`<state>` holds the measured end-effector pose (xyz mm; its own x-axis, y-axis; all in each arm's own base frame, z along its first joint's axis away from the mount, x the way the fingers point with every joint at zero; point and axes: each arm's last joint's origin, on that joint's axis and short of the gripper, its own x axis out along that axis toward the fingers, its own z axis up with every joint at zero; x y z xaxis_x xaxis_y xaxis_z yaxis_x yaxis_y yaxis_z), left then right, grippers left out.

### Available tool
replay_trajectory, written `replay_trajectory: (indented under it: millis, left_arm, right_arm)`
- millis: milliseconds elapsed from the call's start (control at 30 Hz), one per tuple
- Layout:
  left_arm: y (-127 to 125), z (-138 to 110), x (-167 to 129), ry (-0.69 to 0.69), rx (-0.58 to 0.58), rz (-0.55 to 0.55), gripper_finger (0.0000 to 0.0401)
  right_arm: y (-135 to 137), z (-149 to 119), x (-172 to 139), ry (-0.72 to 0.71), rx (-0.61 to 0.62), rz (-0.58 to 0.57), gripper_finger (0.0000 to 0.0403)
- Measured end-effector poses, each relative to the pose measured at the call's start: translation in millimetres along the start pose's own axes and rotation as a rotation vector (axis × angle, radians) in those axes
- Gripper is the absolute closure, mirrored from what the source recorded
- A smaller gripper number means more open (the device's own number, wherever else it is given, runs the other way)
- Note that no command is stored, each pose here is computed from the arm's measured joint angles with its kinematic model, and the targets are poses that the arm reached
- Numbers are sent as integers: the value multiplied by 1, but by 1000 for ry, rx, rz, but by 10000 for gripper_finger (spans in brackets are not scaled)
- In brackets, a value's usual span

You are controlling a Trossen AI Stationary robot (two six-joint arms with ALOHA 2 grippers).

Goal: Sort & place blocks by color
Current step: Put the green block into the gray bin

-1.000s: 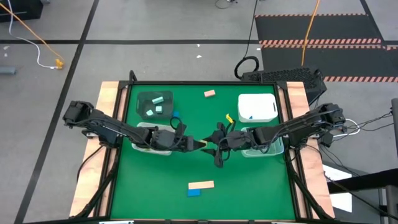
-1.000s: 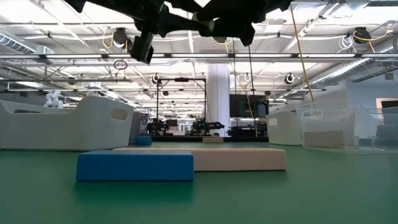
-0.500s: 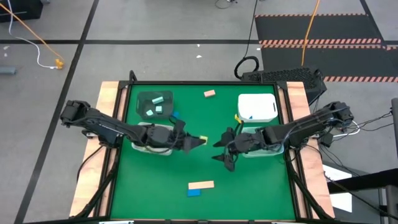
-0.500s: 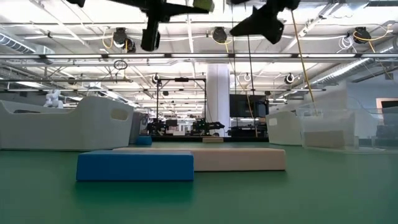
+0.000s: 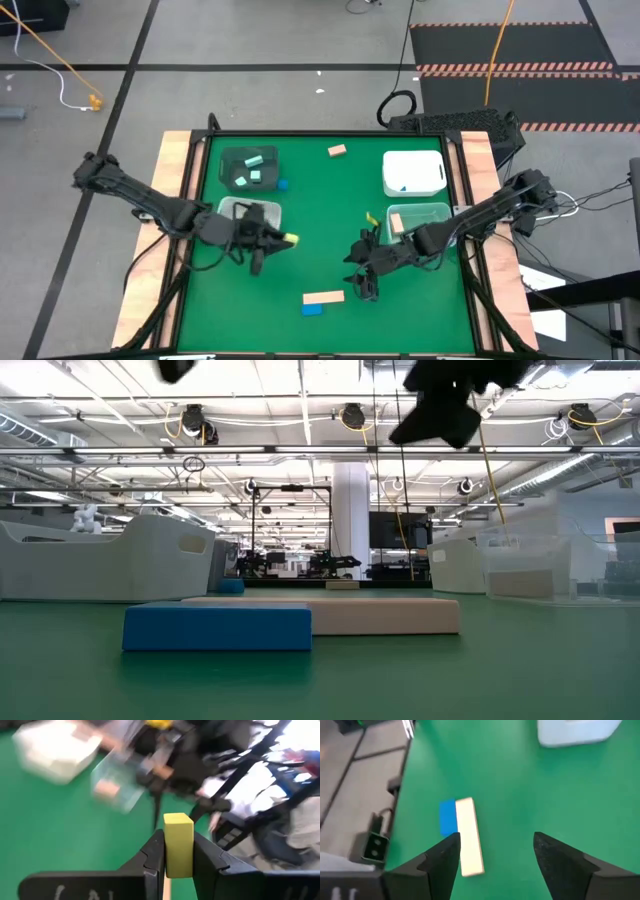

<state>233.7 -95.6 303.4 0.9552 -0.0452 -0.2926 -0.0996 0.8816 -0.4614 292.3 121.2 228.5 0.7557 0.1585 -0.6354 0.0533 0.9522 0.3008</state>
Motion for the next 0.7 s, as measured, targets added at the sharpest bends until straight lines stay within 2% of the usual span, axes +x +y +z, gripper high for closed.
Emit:
replay_trajectory:
  millis: [167,233,333,433,533,700]
  left_arm:
    - [14,-24,-27,194,-155,238,339]
    - [24,-33,-35,248,-206,369,339]
    - [38,-43,-44,290,-299,562,339]
    - [49,-51,-48,321,-374,727,339]
    - [54,-56,-49,354,-411,813,339]
    - [57,-60,-42,371,-412,869,338]
  right_arm:
    - [2,-11,22,35,-10,-9,168]
    - [5,-12,29,17,-24,13,170]
    - [11,-15,43,-10,-65,89,172]
    - [16,-22,59,-30,-94,115,172]
    - [17,-29,73,-27,-81,142,172]
    - [18,-31,85,-62,-52,188,172]
